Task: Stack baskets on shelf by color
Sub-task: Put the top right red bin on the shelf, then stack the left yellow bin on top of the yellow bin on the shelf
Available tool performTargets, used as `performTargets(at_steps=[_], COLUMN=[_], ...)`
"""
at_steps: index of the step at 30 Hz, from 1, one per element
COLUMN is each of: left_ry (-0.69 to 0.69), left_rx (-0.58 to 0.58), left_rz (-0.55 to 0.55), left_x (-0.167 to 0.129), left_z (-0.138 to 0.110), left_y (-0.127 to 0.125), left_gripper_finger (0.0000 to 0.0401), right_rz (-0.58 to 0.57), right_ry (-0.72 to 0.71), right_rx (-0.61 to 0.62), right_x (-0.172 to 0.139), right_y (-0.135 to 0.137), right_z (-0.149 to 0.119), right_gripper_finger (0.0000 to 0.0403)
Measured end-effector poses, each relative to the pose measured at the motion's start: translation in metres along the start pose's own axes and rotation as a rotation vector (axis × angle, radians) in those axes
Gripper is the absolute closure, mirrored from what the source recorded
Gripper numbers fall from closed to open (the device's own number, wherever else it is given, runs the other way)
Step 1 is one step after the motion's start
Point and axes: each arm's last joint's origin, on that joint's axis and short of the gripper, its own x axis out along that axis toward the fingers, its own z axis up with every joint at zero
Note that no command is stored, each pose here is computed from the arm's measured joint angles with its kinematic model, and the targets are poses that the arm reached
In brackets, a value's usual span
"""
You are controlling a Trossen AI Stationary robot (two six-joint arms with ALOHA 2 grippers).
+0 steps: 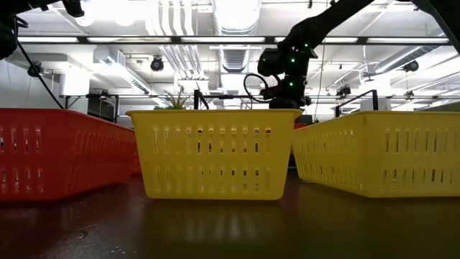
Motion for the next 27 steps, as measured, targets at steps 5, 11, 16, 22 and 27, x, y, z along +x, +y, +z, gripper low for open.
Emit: performTargets(at_steps=[5,11,16,22,27], left_ry=[0.000,0.000,0.000,0.000,-0.003], left_rx=[0.000,0.000,0.000,0.000,-0.003], left_rz=[0.000,0.000,0.000,0.000,0.003], left_x=[0.000,0.000,0.000,0.000,0.001], left_z=[0.000,0.000,0.000,0.000,0.001], left_y=[0.000,0.000,0.000,0.000,0.000], left_gripper_finger=[0.0399,0.0399,0.0399,0.0399,0.0399], right_rz=[0.001,-0.004,-0.021,-0.015,0.040], right_ry=[0.009,0.015,-0.005,-0.107,-0.209], right_rx=[0.026,0.021,0.014,0.021,-0.010], right_x=[0.000,0.000,-0.010,-0.049,-0.089], right_y=[0.000,0.000,0.001,0.011,0.046], right_z=[-0.001,-0.001,0.003,0.005,-0.003], right_gripper_finger=[0.0394,0.0394,0.0394,0.0394,0.0394])
